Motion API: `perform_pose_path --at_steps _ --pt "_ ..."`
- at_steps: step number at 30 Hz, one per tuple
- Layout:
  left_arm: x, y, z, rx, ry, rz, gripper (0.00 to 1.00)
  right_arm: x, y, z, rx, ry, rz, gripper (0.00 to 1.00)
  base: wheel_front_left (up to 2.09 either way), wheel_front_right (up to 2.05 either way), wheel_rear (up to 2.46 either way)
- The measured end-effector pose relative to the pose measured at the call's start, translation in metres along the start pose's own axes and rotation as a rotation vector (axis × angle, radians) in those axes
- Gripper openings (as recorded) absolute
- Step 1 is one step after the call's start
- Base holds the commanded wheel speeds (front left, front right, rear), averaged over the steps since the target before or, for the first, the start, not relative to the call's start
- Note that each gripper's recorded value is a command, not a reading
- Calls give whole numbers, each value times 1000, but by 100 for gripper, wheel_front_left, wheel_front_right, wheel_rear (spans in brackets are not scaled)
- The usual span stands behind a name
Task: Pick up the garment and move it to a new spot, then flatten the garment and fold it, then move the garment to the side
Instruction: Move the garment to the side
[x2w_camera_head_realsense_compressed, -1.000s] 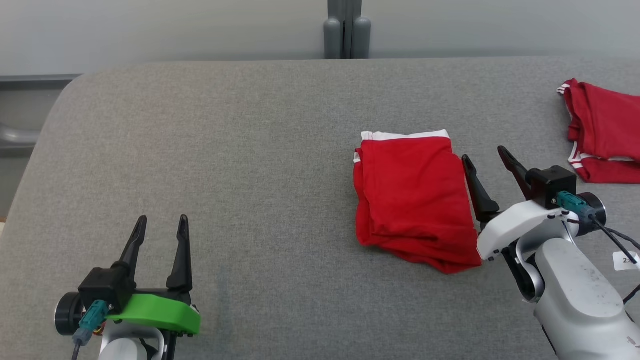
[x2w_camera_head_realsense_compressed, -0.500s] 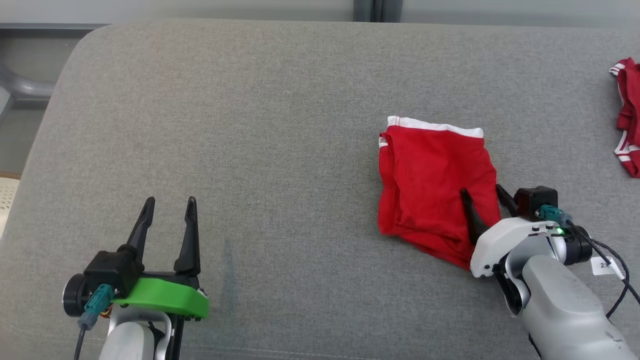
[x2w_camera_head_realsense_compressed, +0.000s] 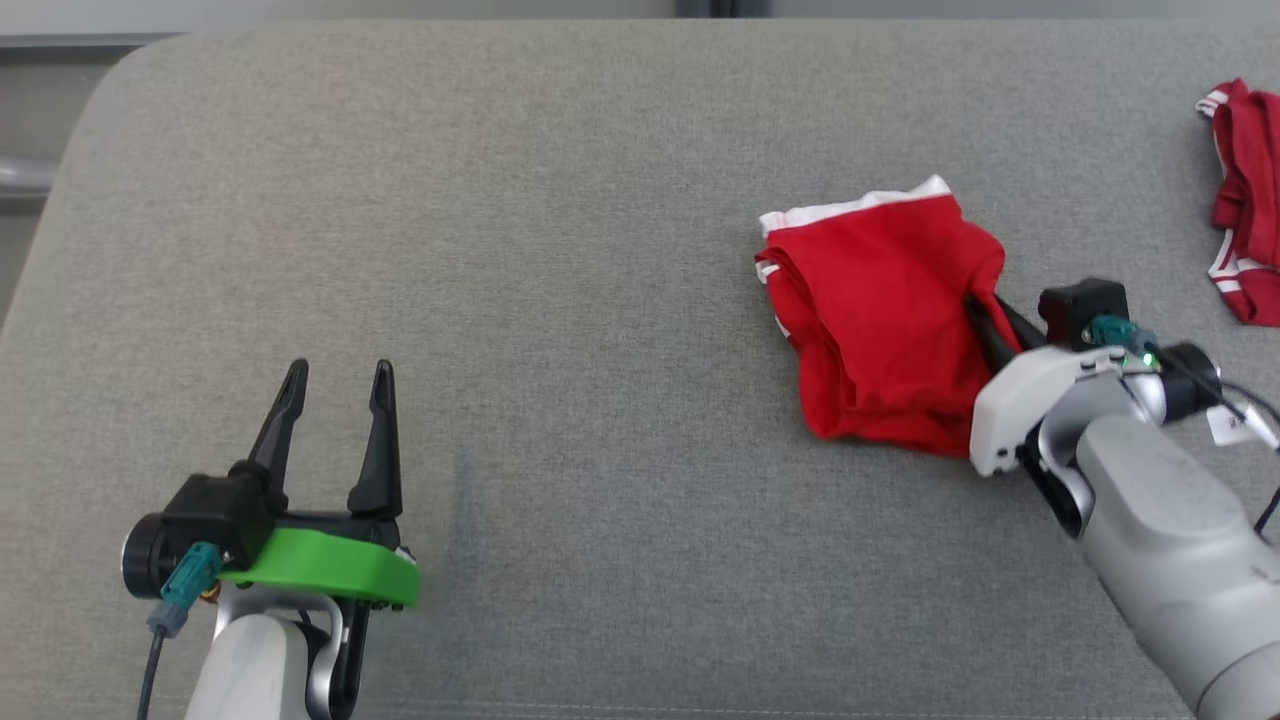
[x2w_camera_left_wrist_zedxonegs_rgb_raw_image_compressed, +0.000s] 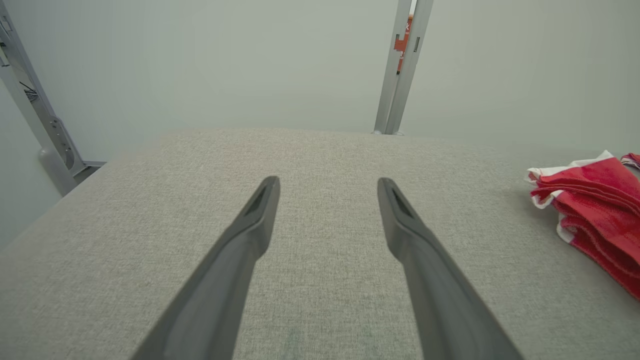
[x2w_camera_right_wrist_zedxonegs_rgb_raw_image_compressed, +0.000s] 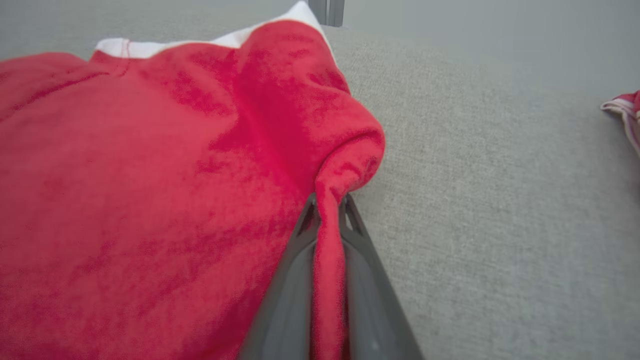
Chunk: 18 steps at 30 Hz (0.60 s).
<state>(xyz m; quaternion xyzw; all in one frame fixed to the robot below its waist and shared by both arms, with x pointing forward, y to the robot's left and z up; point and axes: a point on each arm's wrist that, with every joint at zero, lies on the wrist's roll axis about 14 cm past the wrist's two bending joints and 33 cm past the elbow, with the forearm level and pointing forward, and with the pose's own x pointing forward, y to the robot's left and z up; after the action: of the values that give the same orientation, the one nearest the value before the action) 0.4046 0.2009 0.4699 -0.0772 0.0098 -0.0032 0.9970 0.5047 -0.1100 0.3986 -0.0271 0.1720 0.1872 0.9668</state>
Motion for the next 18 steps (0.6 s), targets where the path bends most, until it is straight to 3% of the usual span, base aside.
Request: perform_pose_path --at_steps 3,8,18 --pt "14 -8 -2 3 -2 -31 100 12 -13 17 -99 -1 19 0 0 0 0" --pt "39 -22 -9 12 2 -90 100 19 -66 41 -236 4 -27 0 0 0 0" --pt "82 -53 -39 33 31 -226 100 -9 -171 67 -333 37 -195 0 0 0 0"
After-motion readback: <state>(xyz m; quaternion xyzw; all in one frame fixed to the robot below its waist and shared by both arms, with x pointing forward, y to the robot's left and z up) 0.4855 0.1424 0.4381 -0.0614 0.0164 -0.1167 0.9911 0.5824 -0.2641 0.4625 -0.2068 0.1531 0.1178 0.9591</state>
